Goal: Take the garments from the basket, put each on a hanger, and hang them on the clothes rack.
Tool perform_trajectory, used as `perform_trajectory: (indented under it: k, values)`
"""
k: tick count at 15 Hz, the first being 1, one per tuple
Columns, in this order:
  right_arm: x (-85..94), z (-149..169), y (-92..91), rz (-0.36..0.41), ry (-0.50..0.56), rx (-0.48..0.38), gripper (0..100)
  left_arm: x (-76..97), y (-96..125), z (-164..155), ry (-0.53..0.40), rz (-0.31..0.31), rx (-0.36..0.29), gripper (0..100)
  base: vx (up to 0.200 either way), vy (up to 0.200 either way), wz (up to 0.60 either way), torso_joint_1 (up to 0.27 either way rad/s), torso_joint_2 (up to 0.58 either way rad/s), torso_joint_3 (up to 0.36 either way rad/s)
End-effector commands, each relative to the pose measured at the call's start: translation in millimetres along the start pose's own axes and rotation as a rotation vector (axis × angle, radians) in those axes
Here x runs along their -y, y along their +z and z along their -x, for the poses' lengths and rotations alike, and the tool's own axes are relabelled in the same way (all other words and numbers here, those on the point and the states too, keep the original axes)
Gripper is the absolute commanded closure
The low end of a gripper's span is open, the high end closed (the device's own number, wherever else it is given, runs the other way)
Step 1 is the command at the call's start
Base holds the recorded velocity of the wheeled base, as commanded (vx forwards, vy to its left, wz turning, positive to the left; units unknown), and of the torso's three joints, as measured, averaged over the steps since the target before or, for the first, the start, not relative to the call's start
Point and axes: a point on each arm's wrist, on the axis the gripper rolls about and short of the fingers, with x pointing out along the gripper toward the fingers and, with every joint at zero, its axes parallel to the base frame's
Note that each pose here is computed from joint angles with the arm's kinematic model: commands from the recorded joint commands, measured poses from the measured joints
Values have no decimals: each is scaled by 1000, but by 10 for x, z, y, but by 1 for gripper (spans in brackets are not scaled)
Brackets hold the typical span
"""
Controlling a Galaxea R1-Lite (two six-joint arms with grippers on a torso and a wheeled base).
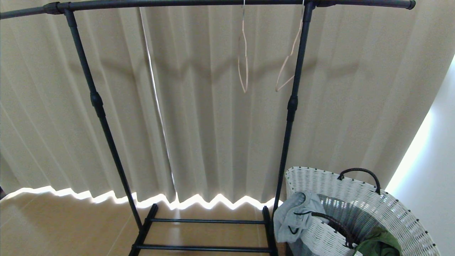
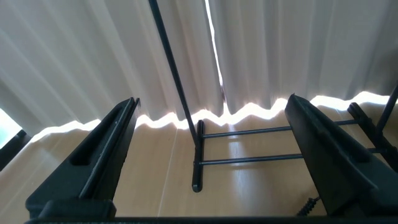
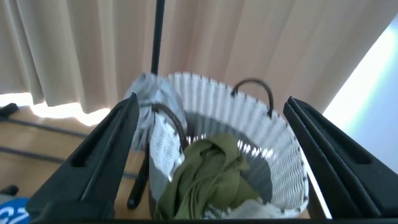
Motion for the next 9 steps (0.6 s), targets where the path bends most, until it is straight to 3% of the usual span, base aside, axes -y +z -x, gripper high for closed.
perform_trajectory:
  k: [1,3,5,6,7,9]
  values:
    - [5,-79,19,-8,-8,-105,0,0,0,-1,2,0,-1,0,0,0,0,0,0,0]
    - [5,-72,28,-2,-8,-92,0,0,0,-1,2,0,-1,0,0,0,0,0,0,0]
    - [64,-17,434,9,3,11,0,0,0,-1,0,0,-1,0,0,0,0,0,0,0]
    - [89,-35,573,10,10,5,0,0,0,1,0,0,1,0,0,0,0,0,0,0]
    - [117,-149,723,44,11,-54,0,0,0,-1,0,0,-1,0,0,0,0,0,0,0]
    - [142,-496,705,214,32,-289,0,0,0,-1,0,0,-1,0,0,0,0,0,0,0]
